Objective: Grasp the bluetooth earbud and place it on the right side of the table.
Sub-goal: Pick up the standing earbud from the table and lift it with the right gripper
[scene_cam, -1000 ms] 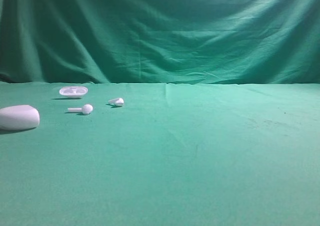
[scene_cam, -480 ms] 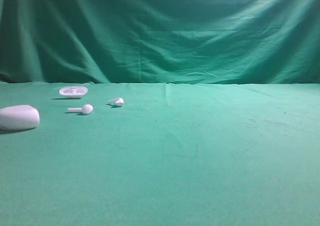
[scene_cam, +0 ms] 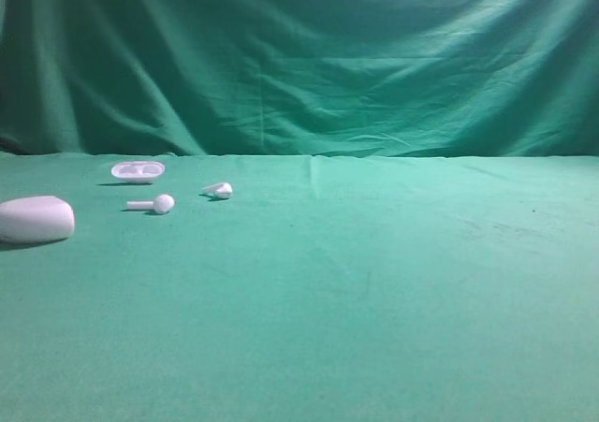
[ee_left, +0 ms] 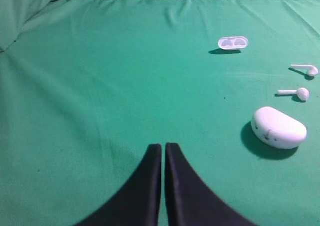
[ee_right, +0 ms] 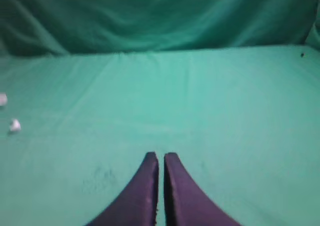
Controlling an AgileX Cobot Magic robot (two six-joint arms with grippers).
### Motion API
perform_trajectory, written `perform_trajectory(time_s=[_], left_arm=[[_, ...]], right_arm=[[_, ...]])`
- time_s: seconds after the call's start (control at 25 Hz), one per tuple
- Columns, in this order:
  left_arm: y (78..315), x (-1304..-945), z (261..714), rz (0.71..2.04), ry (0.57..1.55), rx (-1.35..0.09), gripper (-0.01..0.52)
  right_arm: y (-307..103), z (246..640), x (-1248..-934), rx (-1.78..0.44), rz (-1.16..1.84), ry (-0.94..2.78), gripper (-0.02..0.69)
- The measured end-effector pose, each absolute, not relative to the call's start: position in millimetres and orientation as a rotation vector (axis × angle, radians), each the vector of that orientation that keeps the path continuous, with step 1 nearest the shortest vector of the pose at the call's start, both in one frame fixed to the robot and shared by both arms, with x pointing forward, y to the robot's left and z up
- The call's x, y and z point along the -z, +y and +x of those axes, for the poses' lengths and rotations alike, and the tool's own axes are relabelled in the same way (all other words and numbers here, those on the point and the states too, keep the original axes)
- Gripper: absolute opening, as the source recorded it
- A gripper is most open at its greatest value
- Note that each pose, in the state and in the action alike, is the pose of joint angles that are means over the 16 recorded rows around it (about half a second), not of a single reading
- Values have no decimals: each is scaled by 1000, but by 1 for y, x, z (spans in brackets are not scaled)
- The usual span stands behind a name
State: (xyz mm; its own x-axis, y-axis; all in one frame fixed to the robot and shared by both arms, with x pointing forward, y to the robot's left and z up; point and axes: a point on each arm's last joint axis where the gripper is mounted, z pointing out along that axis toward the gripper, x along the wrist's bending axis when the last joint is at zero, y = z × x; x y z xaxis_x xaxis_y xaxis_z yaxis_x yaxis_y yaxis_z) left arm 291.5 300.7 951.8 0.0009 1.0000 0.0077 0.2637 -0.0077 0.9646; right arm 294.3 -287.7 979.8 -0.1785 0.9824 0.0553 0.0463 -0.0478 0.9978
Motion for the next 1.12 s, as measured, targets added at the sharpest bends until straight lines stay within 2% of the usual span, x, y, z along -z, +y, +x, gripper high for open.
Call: perform_trajectory(time_s=[0.28,0.56,0.8,1.12], left_arm=[[301,-952,292,1409,1400,-1077,0],[301,-952,292,1409,1400,-1077,0],[301,-952,292,1409,1400,-1077,0],[301,-952,292,1409,1400,-1077,0]], right_arm=[[-284,306,-1022,-1396,1277,1370,0],[-271,345,-1051,-1190,1472,1707,0],[-253,398,-1056,-951,1522,2073,0],[-195,470,-1049,-756,1314,2497,0]])
